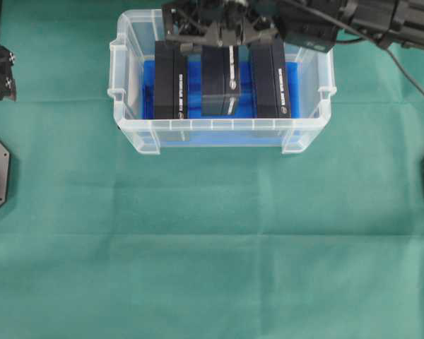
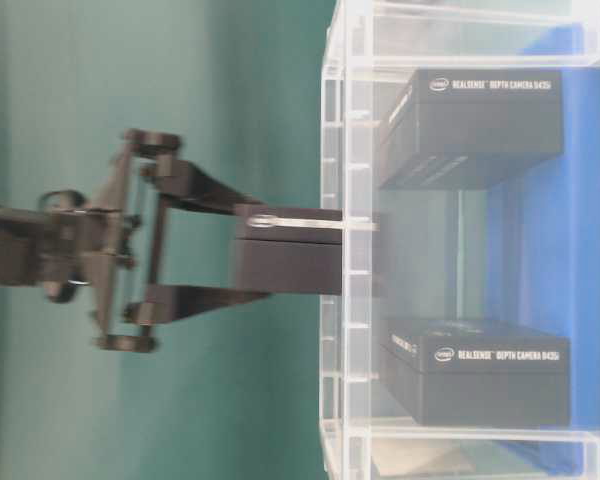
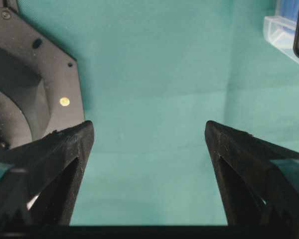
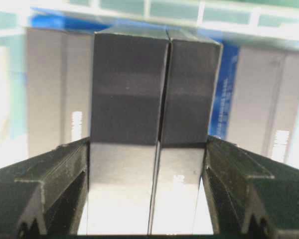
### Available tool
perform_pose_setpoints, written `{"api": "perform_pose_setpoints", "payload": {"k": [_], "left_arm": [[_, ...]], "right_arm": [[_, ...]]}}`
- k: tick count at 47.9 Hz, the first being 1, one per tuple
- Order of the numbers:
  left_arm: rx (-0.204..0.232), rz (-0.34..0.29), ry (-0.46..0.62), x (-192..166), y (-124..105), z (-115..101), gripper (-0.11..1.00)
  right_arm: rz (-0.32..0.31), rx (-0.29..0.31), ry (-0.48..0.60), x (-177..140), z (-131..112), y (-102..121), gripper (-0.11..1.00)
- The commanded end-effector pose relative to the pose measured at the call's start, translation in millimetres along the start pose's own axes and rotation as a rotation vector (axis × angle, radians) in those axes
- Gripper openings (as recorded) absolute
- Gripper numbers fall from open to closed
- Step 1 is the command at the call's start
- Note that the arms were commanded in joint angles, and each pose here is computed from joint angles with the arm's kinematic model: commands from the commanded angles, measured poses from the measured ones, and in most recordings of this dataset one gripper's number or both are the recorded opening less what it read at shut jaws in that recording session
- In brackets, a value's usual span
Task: Take out the box from the case.
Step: 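Lift the middle box straight up out of the case with the right gripper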
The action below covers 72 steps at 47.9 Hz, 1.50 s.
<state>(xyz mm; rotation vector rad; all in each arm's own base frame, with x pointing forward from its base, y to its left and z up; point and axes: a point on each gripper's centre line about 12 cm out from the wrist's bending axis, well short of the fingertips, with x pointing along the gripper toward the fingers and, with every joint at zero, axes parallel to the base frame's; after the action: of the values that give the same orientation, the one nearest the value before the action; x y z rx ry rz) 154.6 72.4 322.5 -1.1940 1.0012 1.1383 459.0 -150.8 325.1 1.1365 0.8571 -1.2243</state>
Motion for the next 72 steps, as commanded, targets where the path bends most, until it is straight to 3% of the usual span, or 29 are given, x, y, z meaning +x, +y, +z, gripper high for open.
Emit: {"api": "perform_pose_setpoints", "payload": {"k": [1,15,61,72], "left_arm": [[0.003,-0.01,-0.007,-3.5,-1.0,0.7,0.86],[0.004,-0.009,-0.007,-3.2,-1.3,0.6,0.86],[0.004,-0.011,-0.006,-3.3,-1.9,-0.3,0.86],[0.006,-0.007,-0.004,-2.4,-1.4,-0.6,0.86]], "right_arm": [[0.084,0.032,-0.041,-53.1,17.0,-4.8,0.68],[0.078,0.038,-0.052,-78.3,22.2,-9.2,0.68],[0.085,0.027,-0.052,-80.0,21.1,-8.4,0.68],[0.107,0.015,-0.047,-93.2,13.8,-6.1,0.68]]}}
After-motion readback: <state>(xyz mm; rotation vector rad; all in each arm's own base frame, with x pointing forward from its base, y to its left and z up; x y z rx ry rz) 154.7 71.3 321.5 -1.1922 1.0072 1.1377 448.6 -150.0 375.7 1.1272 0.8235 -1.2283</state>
